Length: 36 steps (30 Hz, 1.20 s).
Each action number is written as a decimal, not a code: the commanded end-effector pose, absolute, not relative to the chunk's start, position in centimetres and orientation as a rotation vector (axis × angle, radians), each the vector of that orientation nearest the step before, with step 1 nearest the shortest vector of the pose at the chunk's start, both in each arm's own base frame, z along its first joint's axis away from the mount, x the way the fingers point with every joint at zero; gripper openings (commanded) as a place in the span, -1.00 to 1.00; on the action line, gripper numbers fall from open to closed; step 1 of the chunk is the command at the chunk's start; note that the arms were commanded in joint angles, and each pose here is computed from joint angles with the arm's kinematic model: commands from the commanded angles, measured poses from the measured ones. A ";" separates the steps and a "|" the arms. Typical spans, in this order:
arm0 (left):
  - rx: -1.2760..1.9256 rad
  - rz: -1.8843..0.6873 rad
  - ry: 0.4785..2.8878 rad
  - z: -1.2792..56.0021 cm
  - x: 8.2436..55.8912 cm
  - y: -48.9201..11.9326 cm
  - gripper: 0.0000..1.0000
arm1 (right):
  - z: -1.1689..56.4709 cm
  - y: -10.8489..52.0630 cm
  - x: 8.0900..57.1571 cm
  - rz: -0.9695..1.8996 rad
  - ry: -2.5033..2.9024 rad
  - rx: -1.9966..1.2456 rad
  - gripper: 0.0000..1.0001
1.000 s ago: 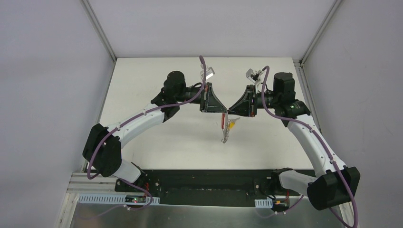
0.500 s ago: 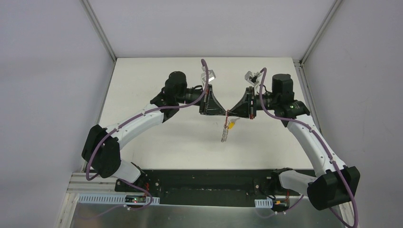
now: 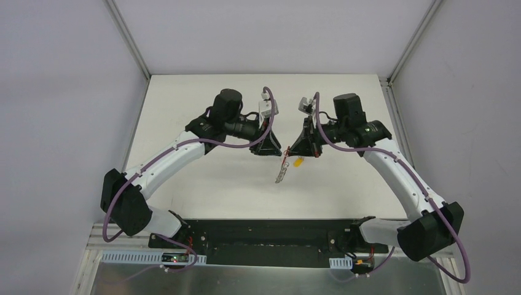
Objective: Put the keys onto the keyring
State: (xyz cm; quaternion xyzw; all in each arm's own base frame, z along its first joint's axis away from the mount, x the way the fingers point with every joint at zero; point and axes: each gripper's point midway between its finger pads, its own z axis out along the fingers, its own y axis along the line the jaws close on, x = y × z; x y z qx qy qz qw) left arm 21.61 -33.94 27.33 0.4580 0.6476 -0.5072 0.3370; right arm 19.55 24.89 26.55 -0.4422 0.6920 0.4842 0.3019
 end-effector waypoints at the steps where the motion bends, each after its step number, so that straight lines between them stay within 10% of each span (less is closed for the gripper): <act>1: 1.286 -1.291 1.570 28.8 20.8 -33.7 -0.29 | 27.7 25.3 19.9 1.250 1.789 -1.217 -1.00; 32: 1.344 -1.355 1.567 28.1 19.8 -35.7 -1.00 | 27.1 25.9 19.7 1.284 1.795 -1.208 -0.99; 36: 1.263 -1.415 1.557 29.1 20.0 -35.7 -1.00 | 27.6 25.3 20.1 1.277 1.773 -1.157 -0.57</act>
